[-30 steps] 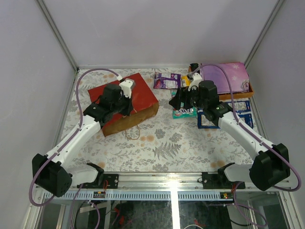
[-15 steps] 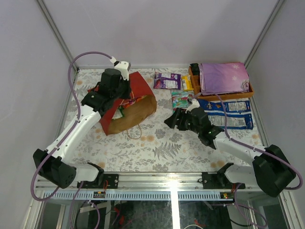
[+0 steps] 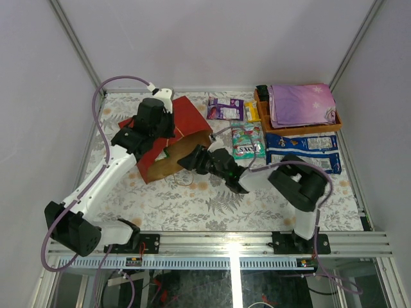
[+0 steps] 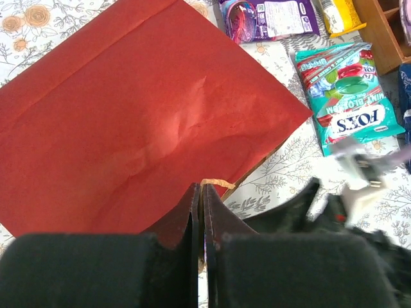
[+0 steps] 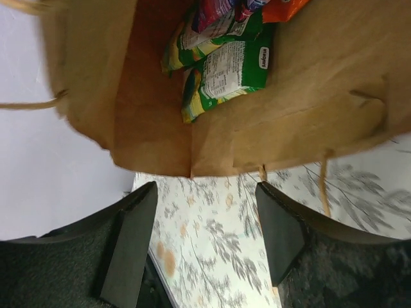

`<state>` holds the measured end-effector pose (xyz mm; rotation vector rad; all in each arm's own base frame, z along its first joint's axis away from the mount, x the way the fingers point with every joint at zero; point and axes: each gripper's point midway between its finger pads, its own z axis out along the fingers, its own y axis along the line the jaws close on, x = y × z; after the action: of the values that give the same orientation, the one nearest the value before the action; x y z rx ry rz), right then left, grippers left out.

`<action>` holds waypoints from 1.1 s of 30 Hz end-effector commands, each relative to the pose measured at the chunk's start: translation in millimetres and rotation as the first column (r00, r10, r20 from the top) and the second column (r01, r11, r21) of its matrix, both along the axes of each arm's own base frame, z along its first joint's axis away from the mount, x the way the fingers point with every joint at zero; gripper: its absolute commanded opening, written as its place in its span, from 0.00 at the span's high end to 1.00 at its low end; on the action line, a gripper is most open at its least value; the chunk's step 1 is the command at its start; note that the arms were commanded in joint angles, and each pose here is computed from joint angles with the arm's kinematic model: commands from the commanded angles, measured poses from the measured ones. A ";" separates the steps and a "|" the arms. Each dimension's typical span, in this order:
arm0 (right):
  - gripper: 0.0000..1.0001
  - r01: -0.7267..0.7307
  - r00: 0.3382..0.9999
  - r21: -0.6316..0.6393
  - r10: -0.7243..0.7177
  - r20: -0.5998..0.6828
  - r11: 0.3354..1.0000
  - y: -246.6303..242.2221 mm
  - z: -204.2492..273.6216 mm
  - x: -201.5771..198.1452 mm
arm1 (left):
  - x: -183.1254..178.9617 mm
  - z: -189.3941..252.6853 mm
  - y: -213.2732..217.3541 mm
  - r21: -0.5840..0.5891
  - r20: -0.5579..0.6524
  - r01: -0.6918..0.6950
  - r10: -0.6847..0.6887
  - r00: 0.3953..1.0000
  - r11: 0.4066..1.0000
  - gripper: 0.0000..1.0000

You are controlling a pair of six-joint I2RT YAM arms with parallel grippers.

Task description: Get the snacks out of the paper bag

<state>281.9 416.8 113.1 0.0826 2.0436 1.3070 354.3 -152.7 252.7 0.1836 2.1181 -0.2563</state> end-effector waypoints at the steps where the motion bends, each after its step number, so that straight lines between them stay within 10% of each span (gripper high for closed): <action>1: 0.31 0.012 1.000 0.296 -0.013 0.001 0.955 50.3 38.9 13.1 | 6.6 28.9 -5.1 -0.072 0.104 0.009 -0.001 0.995 0.997 1.00; 33: 0.38 0.342 0.839 0.097 -0.257 -0.479 0.935 142.2 -79.9 29.8 | -0.7 46.9 6.4 -0.163 0.134 0.002 0.020 0.991 0.987 1.00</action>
<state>310.3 545.1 40.2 0.7606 2.1359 1.4060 346.4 -145.3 281.2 0.0833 2.0318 -0.3834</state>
